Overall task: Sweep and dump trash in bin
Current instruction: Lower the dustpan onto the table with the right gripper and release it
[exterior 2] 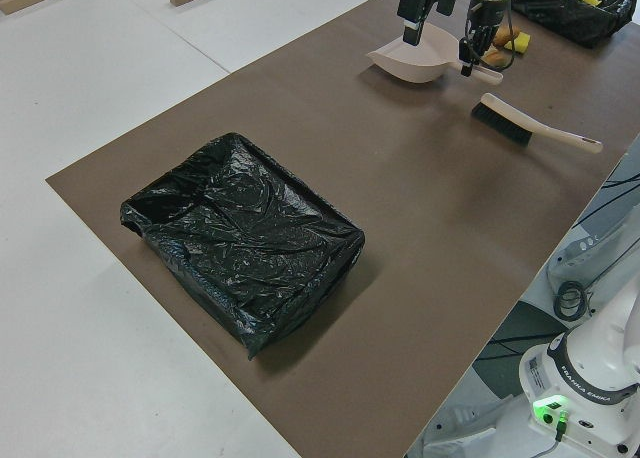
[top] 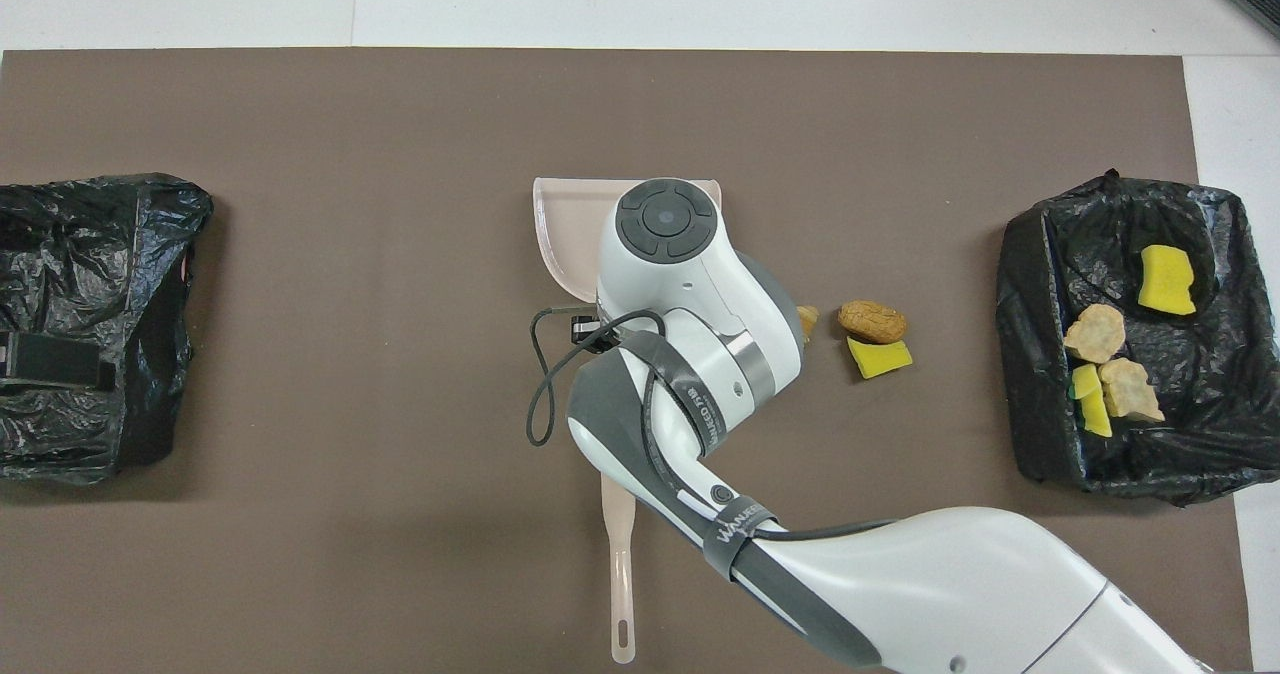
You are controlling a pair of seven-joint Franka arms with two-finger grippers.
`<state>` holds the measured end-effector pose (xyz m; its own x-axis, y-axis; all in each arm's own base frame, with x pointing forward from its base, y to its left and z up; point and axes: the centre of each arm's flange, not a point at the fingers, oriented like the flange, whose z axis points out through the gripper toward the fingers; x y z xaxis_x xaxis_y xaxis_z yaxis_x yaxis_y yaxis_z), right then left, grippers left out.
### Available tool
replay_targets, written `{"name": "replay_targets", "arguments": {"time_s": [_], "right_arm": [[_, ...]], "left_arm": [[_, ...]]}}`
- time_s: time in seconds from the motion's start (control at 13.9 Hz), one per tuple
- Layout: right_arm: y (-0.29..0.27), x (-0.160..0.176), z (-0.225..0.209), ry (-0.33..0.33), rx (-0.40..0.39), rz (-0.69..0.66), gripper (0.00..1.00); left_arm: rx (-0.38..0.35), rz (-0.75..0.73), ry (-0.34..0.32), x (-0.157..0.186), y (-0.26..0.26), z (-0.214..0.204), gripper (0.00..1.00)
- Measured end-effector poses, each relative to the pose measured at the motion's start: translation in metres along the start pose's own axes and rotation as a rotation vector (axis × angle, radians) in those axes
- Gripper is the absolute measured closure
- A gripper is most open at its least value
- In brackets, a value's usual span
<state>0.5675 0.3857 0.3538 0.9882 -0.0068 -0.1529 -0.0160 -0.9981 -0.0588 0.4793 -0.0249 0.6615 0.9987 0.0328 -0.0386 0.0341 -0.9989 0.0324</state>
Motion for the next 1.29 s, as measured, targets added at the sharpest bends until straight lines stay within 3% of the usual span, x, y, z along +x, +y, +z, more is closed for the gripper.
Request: {"name": "replay_targets", "arguments": {"time_s": [0.36,0.43,0.79,1.01,1.29], "right_arm": [[-0.002,0.003,0.013,-0.010,-0.014,-0.007,0.66],[-0.001,0.004,0.010,0.001,-0.019,-0.010,0.59],[0.003,0.011,-0.025,0.061,0.004,-0.003,0.03],[0.016,0.009,-0.065,0.110,0.021,0.016,0.00],[0.008,-0.034,-0.079,0.082,0.012,-0.008,0.00]], "left_arm": [[0.000,0.000,0.000,0.000,0.000,0.000,0.00],[0.000,0.000,0.000,0.000,0.000,0.000,0.00],[0.000,0.000,0.000,0.000,0.000,0.000,0.00],[0.000,0.000,0.000,0.000,0.000,0.000,0.00],[0.000,0.000,0.000,0.000,0.000,0.000,0.00]]}}
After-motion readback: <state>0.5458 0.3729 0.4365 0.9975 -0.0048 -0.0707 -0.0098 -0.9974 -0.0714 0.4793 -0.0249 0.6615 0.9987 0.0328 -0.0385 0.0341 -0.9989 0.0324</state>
